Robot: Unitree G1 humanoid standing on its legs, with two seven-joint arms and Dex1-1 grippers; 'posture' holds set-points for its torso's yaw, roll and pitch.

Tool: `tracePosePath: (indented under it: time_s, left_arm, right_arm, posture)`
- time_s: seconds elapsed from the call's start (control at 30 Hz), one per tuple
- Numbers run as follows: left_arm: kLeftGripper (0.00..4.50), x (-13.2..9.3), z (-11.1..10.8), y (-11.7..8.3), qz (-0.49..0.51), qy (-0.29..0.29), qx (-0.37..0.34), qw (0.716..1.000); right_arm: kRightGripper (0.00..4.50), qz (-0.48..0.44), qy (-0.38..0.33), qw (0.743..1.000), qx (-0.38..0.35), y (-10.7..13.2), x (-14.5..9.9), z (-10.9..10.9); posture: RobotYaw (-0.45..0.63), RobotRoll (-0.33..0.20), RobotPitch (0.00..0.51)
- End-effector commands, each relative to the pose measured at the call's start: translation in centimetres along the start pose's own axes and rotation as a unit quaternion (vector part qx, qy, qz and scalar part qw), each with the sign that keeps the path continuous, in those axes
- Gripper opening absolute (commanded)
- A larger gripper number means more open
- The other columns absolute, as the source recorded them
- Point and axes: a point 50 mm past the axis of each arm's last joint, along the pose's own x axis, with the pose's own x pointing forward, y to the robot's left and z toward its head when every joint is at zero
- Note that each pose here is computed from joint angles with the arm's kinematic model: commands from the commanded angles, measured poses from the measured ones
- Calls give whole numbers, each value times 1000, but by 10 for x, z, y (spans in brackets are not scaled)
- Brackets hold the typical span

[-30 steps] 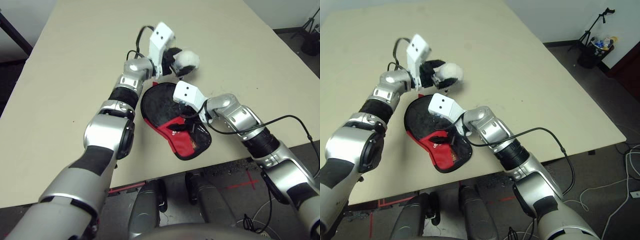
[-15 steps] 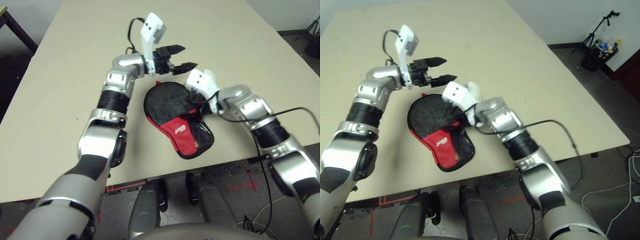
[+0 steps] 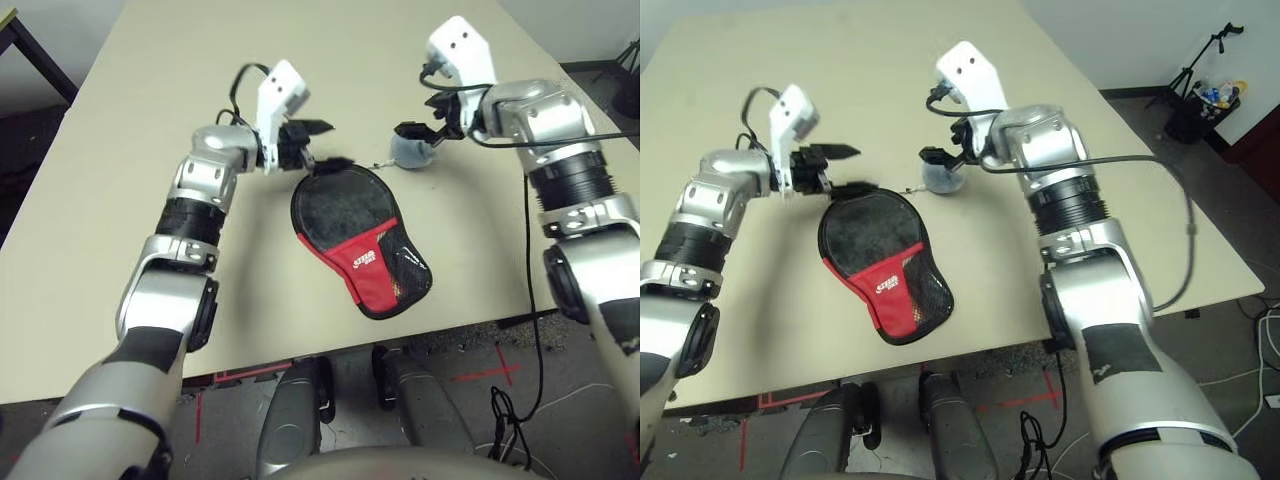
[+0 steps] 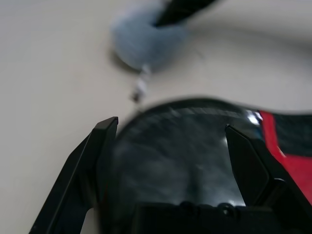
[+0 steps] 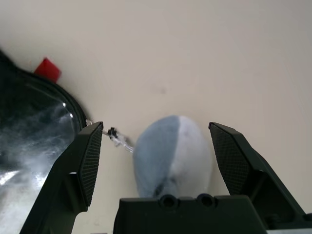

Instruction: Store the ping-pong paddle in its case and zip it.

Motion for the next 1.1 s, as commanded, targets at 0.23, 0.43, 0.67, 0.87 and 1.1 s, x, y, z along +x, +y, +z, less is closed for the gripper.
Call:
tracePosePath:
  time_s: [0.23,0.43,0.67,0.87,1.1]
  left_arm:
    - [4468,13,-16,-21,-43,73,16,996]
    - [4495,15,-26,-22,-33,117,11,992]
    - [4500,19,-35,-23,-23,166,-7,986]
    - [4500,27,-41,-26,-24,186,-16,982]
    - [4500,32,-43,-31,-37,196,-24,980]
  right_arm:
    - [4500,-37,43,998,-38,-11,12,-23]
    - [4324,-35,66,997,-28,-11,22,-39]
    - [2301,-30,65,997,-20,-10,25,-42]
    - [686,-32,75,996,-27,-18,16,-46]
    - [284,-24,108,993,-40,-25,-7,-64]
  posture:
    - [-34,0,138]
    - [-26,0,142]
    - [-23,0,143]
    - [-35,0,154]
    - [-63,0,171]
